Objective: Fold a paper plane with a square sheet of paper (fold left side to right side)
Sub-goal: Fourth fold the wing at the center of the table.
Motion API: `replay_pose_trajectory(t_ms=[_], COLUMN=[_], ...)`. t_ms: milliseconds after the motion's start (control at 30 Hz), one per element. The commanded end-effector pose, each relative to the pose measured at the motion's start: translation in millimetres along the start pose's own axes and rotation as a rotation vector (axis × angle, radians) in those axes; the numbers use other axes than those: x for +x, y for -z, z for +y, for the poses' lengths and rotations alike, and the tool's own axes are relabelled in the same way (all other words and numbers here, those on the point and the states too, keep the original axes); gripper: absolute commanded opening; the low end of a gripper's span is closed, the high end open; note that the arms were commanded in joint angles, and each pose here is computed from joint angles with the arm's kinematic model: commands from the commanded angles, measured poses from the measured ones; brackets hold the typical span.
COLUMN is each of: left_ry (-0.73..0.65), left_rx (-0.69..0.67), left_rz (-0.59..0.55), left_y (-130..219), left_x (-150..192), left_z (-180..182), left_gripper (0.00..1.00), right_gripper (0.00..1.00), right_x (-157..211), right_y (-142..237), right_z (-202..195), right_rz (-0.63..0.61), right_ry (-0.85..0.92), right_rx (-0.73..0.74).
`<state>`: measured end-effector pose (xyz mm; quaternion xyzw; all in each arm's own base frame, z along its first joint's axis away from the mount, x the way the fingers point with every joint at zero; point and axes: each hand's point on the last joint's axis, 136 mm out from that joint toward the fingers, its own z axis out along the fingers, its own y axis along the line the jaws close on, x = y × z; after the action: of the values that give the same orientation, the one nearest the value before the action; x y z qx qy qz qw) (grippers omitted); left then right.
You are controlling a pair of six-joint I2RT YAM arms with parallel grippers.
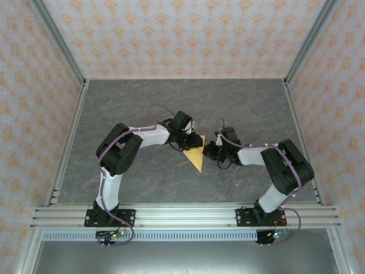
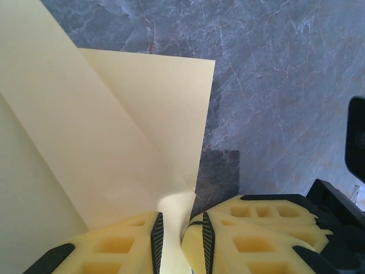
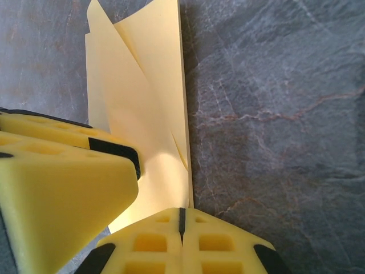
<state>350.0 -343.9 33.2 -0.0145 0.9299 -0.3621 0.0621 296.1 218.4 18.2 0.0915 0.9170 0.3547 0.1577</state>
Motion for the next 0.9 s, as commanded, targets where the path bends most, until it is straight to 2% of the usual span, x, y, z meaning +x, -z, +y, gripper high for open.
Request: replay_pose_trajectory(t_ms=[0, 667, 867], left_ry=[-0.023, 0.022, 0.031], left_rx=[-0.021, -0.094, -0.104], left_rz=[-0.006, -0.001, -0.002], left_y=[3.4, -2.8, -4.4], left_x=[-2.2, 11.2, 13.9], left_z=[-1.0, 29.5, 35.5], left_gripper=[0.27, 0.27, 0.27], right_gripper=[0.03, 0.04, 0.14], right_x=[13.1, 3.2, -9.2], right_y=[-2.1, 3.1, 21.6], right_z=[-33.1, -23.8, -1.9], right_rz=[0.025, -0.015, -0.072], right_ry=[-0.017, -0.006, 0.022], right_rx=[0.137, 0.12, 0.077])
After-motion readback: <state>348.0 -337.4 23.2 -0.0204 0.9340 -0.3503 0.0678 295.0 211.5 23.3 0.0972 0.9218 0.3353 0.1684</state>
